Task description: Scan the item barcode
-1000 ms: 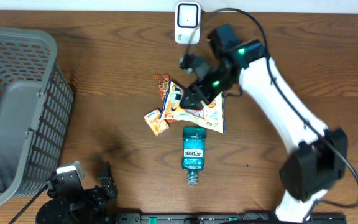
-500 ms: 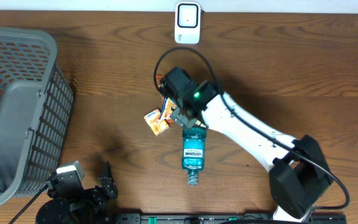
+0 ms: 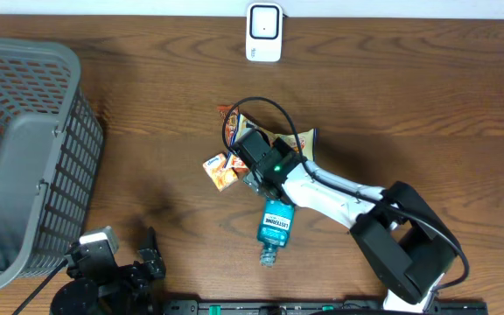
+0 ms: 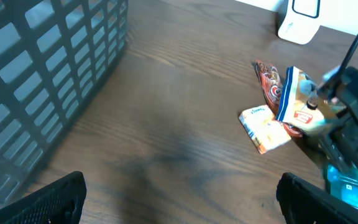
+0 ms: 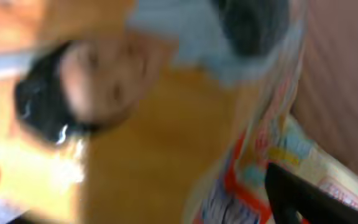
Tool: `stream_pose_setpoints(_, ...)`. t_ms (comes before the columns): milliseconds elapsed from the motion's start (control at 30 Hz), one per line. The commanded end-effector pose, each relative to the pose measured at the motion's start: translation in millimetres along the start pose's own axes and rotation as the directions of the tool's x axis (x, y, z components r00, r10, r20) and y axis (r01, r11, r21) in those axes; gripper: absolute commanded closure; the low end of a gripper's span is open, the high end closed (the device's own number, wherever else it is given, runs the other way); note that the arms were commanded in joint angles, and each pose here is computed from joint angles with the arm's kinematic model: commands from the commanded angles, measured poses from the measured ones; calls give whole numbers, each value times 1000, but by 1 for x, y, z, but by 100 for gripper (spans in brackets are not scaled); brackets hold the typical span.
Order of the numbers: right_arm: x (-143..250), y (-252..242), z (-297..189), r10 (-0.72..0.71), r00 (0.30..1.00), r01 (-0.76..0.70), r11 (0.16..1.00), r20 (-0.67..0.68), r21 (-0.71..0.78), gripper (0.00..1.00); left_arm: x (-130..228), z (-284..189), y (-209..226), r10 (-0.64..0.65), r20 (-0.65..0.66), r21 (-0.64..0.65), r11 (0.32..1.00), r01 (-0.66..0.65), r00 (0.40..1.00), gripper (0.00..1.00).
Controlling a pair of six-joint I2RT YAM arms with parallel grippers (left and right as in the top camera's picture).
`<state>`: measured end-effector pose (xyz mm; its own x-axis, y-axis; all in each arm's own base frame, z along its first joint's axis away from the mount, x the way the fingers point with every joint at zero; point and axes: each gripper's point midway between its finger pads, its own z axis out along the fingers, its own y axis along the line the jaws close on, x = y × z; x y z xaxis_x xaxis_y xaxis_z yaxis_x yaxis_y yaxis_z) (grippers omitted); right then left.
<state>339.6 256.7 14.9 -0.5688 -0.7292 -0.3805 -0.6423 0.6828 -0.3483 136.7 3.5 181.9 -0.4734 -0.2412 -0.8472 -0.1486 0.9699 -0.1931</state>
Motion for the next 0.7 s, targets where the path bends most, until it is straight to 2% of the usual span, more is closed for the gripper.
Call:
stream_pose_setpoints(0,34,-8,30,-14,995,19,999,-103,50,26,0,0,-1,-8,0,5,1000,8,1000,2)
stream_pose_setpoints(67,47,-3,43,-9,989,10,1000,-145,4,32,0,0,-1,-8,0,5,1000,8,1000,2)
stream_pose_setpoints(100,55,0,48,-7,986,3,1000,-168,-23,39,0,0,-1,-9,0,5,1000,9,1000,2)
stream_pose_setpoints(133,61,1,51,-5,982,-3,999,-190,-43,60,0,0,-1,-9,0,5,1000,9,1000,2)
stream_pose_setpoints(200,71,2,51,16,974,-31,998,-226,-61,89,0,0,-1,-9,0,5,1000,9,1000,2)
stream_pose_setpoints(233,72,0,50,35,971,-49,997,-237,-56,96,0,0,-1,-9,0,5,1000,9,1000,2)
stream_pose_setpoints(267,71,-3,47,48,969,-63,997,-241,-52,99,0,0,-1,-8,0,5,1000,8,1000,2)
stream_pose_setpoints(333,59,-7,35,65,970,-84,994,-236,-70,99,0,0,-1,-9,0,5,1000,9,1000,2)
stream_pose_setpoints(467,10,-6,-14,103,977,-152,950,-186,-274,99,0,0,-1,-9,0,5,1000,9,1000,2)
stream_pose_setpoints(567,-31,-2,-76,112,988,-151,811,-103,-565,99,0,0,-1,-9,0,5,1000,9,1000,2)
stream_pose_setpoints(667,-48,-8,-118,181,982,-162,627,-60,-762,99,0,0,-1,-9,0,5,1000,9,1000,2)
